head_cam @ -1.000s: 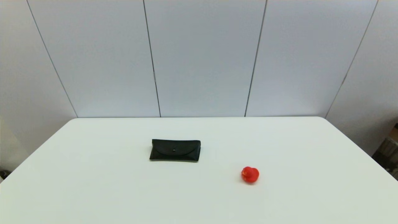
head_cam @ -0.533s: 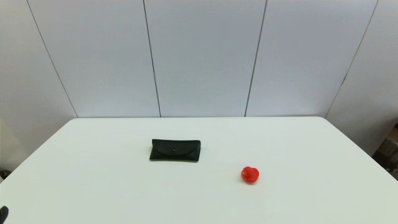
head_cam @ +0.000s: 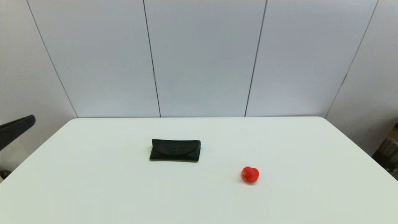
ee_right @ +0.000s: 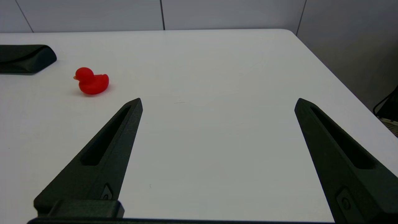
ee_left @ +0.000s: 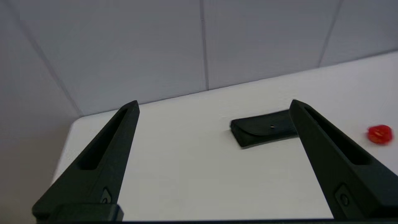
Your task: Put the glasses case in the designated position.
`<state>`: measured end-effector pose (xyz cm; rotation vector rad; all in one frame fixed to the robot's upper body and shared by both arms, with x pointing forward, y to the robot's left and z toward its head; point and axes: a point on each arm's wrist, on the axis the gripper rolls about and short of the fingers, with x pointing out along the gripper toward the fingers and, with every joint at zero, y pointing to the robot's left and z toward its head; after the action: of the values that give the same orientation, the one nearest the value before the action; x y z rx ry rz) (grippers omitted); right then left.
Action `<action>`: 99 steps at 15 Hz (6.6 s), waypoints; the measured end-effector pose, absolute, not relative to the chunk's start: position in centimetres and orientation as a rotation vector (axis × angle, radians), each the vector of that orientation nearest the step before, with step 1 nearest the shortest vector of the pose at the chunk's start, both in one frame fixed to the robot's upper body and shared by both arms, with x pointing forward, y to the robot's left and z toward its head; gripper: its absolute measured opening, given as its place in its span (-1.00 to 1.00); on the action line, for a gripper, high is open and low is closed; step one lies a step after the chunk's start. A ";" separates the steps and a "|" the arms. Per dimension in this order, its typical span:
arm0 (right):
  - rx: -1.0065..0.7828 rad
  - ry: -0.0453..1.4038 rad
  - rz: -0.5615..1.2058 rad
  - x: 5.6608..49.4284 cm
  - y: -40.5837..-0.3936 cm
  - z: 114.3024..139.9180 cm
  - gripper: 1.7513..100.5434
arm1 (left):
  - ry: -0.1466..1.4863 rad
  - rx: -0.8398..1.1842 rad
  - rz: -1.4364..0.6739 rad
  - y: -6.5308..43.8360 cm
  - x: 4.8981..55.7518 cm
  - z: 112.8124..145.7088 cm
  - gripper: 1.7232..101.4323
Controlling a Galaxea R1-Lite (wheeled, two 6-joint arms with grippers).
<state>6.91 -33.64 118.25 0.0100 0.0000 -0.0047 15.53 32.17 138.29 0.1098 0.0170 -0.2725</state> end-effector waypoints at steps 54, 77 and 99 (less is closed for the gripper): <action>0.009 0.000 -0.005 6.9 -33.6 118.2 0.93 | 0.365 0.361 -0.986 21.3 42.8 118.3 0.93; 0.010 0.000 -0.005 6.9 -33.6 118.2 0.93 | 0.323 0.098 -0.855 20.6 42.3 124.7 -0.59; 0.009 0.000 -0.005 6.9 -33.6 118.2 0.93 | 0.189 -0.117 -0.861 13.3 39.9 136.1 -0.95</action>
<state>6.91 -33.64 118.25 0.0091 0.0000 -0.0047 39.90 13.34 136.09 -0.1168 0.1890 -0.8607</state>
